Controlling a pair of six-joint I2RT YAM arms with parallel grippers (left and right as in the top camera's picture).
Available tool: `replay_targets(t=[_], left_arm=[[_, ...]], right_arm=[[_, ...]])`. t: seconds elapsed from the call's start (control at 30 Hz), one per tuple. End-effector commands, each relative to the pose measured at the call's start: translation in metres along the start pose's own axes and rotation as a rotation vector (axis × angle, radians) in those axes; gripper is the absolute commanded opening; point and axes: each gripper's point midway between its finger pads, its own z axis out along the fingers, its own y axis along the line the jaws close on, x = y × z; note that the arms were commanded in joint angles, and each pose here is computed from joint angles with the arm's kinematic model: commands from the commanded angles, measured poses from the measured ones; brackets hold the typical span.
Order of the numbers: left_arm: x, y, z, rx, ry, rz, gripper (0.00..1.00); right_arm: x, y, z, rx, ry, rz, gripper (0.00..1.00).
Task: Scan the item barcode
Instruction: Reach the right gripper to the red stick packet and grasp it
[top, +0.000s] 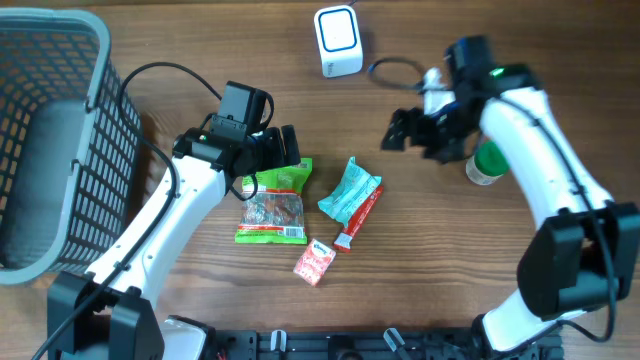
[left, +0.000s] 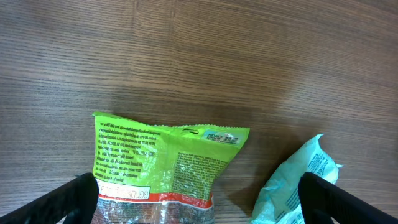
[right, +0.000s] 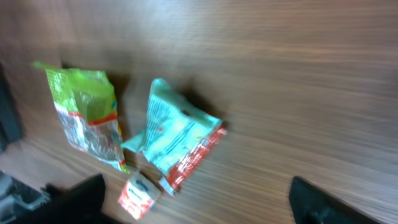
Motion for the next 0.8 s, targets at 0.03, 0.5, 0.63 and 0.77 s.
replay_targets(t=[0.03, 0.5, 0.63, 0.77], left_arm=[[-0.003, -0.002, -0.001, 0.008, -0.006, 0.004, 1.0], [-0.003, -0.002, -0.001, 0.008, -0.006, 0.004, 1.0], [-0.003, -0.002, -0.001, 0.008, -0.006, 0.004, 1.0], [-0.003, -0.002, -0.001, 0.008, -0.006, 0.004, 1.0]], right_arm=[[0.027, 0.012, 0.046, 0.033, 0.046, 0.054, 0.67], [0.021, 0.028, 0.085, 0.062, -0.088, 0.022, 0.36], [0.029, 0.033, 0.072, 0.056, -0.081, 0.03, 0.35], [0.053, 0.03, 0.075, 0.048, 0.018, 0.14, 0.24]])
